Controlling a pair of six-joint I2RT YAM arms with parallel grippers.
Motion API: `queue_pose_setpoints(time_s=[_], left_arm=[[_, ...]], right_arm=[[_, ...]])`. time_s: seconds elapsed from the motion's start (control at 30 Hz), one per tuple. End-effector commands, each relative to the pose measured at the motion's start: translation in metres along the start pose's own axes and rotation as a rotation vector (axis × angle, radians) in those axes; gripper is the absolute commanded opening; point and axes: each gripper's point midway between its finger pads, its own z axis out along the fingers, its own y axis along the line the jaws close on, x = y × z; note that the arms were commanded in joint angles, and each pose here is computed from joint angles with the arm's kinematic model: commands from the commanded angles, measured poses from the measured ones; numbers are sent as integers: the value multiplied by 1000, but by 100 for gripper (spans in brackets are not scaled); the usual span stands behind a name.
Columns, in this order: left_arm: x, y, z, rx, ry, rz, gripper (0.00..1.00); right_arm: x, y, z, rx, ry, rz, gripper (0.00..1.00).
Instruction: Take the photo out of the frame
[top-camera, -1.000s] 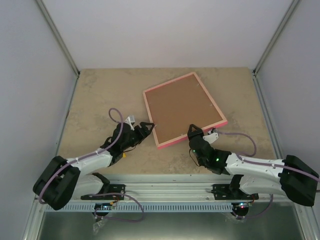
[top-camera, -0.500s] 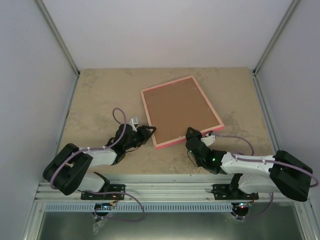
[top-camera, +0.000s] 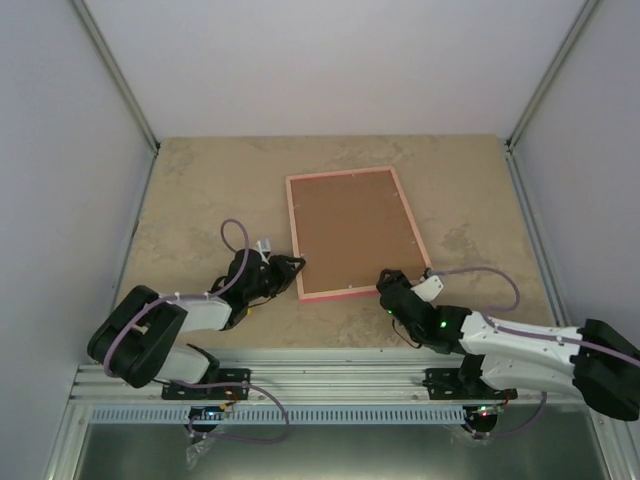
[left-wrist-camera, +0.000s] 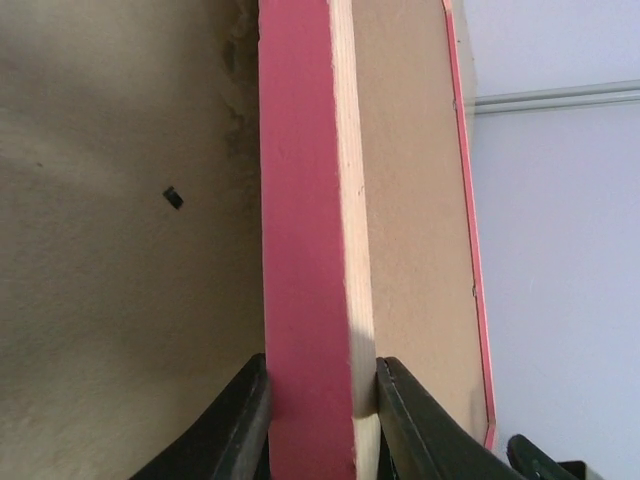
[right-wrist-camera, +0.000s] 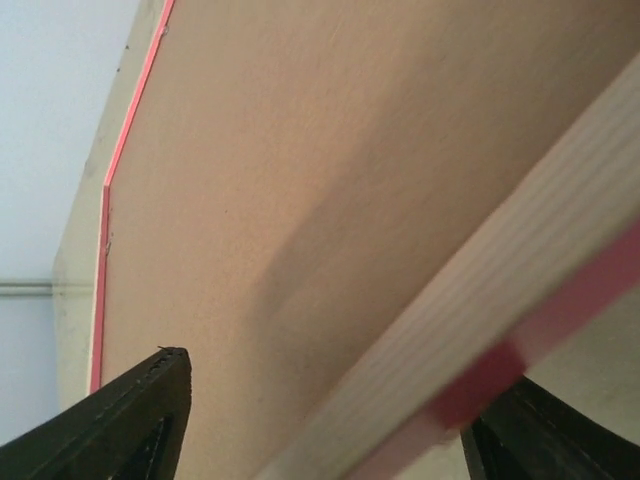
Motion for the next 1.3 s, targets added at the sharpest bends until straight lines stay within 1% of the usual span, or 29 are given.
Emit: queue_pose_setpoints(time_s=[0.0, 0.17, 0.33, 0.43, 0.53, 0.7, 0.9, 1.07, 1.27], left_arm=[[-18, -16, -5, 14, -44, 113, 0], [-30, -1, -10, -143, -56, 250, 0], [-35, 12, -14, -250, -41, 328, 0], [-32, 22, -11, -287, -3, 346, 0], [-31, 31, -8, -330, 22, 368, 0], [-35, 45, -10, -405, 25, 400, 7], [-41, 55, -8, -472, 22, 420, 17], [-40, 67, -3, -509, 42, 424, 25], [-36, 78, -3, -537, 66, 420, 34]], right_arm=[[-22, -23, -10, 63, -49, -185, 75], [-48, -15, -13, 53, -36, -383, 82], [-81, 12, -8, -27, -40, -592, 87], [-102, 11, 7, -9, 0, -671, 91], [-105, 8, 26, -31, 83, -709, 93], [-94, 1, 57, -37, 214, -791, 94], [-81, -16, 81, 8, 303, -840, 94], [-61, -21, 83, -28, 396, -847, 87], [-40, -21, 74, -71, 470, -858, 86]])
